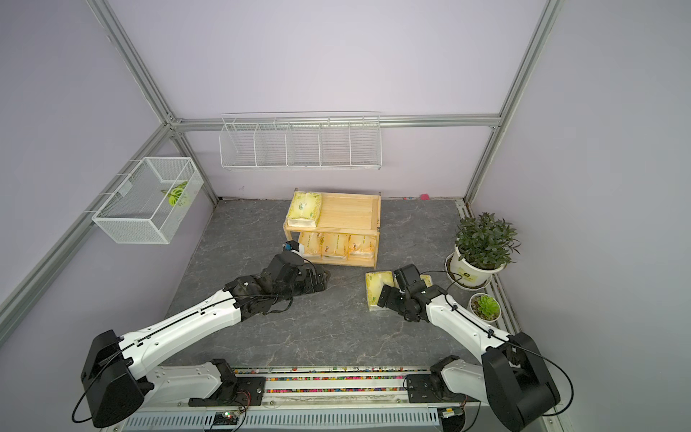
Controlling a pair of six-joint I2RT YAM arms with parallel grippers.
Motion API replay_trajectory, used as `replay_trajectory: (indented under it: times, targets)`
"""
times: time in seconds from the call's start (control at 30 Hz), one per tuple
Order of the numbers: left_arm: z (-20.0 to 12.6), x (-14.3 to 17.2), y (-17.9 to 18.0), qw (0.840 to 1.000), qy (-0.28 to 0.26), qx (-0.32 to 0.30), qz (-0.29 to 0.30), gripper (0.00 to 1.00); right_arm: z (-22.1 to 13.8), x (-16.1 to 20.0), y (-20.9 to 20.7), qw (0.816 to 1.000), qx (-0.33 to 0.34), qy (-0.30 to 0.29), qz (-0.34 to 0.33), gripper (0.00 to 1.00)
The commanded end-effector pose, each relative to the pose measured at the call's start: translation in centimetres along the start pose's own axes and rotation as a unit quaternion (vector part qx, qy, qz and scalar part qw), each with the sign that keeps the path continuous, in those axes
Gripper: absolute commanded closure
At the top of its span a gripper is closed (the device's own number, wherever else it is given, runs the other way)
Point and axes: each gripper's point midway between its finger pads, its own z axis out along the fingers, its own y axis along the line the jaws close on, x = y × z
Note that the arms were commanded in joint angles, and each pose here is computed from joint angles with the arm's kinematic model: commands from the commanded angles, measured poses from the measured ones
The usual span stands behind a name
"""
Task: Place the tissue boxes on the shelf by color
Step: Adjust the box of tissues at the center of the board.
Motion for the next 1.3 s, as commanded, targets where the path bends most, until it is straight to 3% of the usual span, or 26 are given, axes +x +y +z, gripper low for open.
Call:
replay_trajectory:
  times: [0.0,0.47,0.63,0.73,1.0,1.27]
  targets:
    - [-0.2,-0.5,-0.5,1.0,-0.01,0.005,0.005,0.0,0.1,-2.2,1.4,1.0,-0.024,-0.015,-0.008,0.02]
    - [0.2,0.6,0.2,1.0,0.0,0.005,0.004,0.0,3.2,-3.8,5.8,0.994,-0.087,0.05,-0.042,0.03]
    - [0.6,1.3,0.7,1.0,0.005,0.003,-0.008,0.0,3.5,-2.2,7.8,0.989,-0.104,0.073,-0.079,0.03]
    - [0.9,2.0,2.3,0.999,0.01,-0.028,-0.044,0.0,3.8,-0.7,9.5,0.986,-0.109,0.08,-0.103,0.03]
    - [0.9,2.2,4.0,0.997,-0.002,-0.056,-0.049,0.0,4.8,3.6,14.0,0.977,-0.116,0.094,-0.151,0.03]
    - [3.3,1.0,4.1,0.999,0.013,-0.019,-0.023,0.0,2.6,3.4,12.6,0.983,-0.138,0.063,-0.102,0.03]
